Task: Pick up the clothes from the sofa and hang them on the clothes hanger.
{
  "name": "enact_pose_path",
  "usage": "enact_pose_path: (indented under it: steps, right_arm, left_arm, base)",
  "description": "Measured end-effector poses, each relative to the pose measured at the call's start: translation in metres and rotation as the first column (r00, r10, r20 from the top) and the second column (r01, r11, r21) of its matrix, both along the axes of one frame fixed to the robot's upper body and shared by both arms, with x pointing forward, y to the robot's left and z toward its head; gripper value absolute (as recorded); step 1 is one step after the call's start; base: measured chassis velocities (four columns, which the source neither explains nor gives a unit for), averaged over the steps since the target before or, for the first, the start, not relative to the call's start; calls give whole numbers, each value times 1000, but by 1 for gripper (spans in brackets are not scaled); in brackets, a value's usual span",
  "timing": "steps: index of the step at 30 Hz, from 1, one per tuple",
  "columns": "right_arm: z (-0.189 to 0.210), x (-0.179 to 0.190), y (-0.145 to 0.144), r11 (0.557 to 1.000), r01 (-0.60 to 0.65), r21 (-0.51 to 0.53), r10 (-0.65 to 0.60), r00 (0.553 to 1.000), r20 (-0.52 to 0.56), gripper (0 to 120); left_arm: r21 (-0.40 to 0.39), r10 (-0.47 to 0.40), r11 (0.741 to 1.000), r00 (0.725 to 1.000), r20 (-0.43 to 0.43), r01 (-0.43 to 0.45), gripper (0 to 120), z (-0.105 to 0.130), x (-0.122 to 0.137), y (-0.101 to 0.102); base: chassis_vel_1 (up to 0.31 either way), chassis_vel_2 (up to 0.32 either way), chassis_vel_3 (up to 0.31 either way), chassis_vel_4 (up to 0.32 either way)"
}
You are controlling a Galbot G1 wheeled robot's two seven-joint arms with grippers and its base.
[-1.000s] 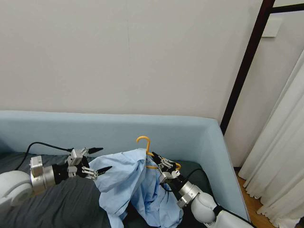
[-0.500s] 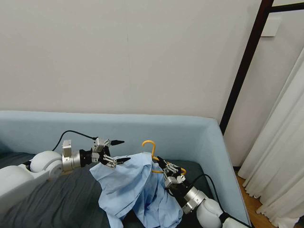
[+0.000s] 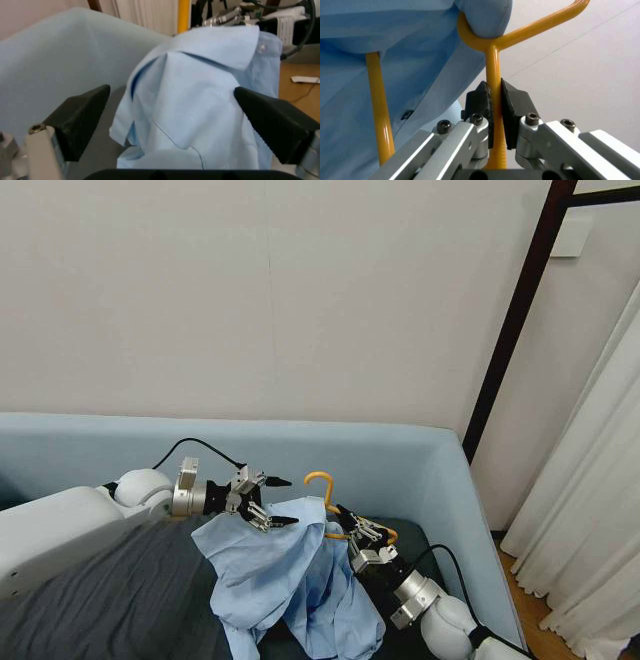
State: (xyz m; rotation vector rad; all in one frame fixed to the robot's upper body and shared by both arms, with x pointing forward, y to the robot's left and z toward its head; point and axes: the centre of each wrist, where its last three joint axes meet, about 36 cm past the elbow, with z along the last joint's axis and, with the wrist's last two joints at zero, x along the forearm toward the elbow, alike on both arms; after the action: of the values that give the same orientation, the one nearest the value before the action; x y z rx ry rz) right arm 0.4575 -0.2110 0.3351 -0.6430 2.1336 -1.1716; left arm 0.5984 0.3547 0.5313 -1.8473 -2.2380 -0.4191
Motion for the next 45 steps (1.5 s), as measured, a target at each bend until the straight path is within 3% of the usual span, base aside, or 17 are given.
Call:
enact_pose_path:
  steps: [7, 10, 13, 14, 24, 36, 45]
  right_arm:
    - [4, -8, 0, 1000, -4, 8, 4, 1000, -1, 4]
    - [3, -8, -1, 1000, -5, 5, 5, 1000, -1, 4]
    - [2, -8, -4, 1000, -17, -7, 17, 1000, 6, 4]
    - [2, -8, -4, 1000, -17, -7, 17, 1000, 6, 4]
    - [4, 1, 0, 1000, -19, -2, 19, 1000, 19, 4]
    - [4, -1, 5, 999, -45, -2, 45, 999, 6, 4]
    - [8, -18, 4, 997, -72, 40, 75, 994, -83, 34]
  left_arm:
    - [92, -74, 993, 997, -5, 74, 72, -4, 13, -3]
    - [95, -72, 993, 997, -3, 72, 66, -4, 15, -2]
    - [87, -71, 994, 998, -2, 71, 49, -7, 13, -3]
    - [87, -71, 994, 998, -2, 71, 49, -7, 13, -3]
    - [67, -56, 996, 998, -6, 56, 9, -15, 9, 0]
    - [43, -33, 999, 999, -4, 33, 7, -26, -2, 11]
    - [9, 50, 999, 998, -29, -49, 7, -52, -28, 36]
  base:
    - [0, 0, 0, 0]
    - [0, 0, 0, 0]
    - [0, 0, 0, 0]
    - [0, 0, 0, 0]
    - [0, 0, 0, 0]
    - [0, 0, 0, 0]
    - [0, 0, 0, 0]
